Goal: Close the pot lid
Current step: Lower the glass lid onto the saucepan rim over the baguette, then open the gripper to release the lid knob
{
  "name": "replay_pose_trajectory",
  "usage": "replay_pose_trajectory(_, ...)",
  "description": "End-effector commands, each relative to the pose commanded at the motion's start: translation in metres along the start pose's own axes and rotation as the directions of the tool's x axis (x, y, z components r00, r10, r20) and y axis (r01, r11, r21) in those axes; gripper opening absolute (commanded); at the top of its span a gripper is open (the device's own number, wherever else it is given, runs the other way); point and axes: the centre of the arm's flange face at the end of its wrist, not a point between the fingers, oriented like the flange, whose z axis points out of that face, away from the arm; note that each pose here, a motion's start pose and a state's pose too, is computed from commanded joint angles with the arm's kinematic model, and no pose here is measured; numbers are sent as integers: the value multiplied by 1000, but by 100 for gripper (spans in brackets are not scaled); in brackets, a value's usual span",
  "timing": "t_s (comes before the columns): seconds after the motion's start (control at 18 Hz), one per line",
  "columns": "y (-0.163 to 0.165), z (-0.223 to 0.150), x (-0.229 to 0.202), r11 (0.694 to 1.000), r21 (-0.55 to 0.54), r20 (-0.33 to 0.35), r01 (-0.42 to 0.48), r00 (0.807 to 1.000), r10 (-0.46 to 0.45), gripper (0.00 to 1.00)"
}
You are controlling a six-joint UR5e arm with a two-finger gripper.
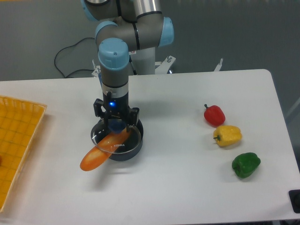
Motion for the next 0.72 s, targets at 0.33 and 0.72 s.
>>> replay_pose_trajectory(0.33,-2,-7,-2,1000,11,9,1,1000,-1,100)
replay_pose_trajectory(0.72,-18,-32,-25,999,39,84,9,996,-12,100)
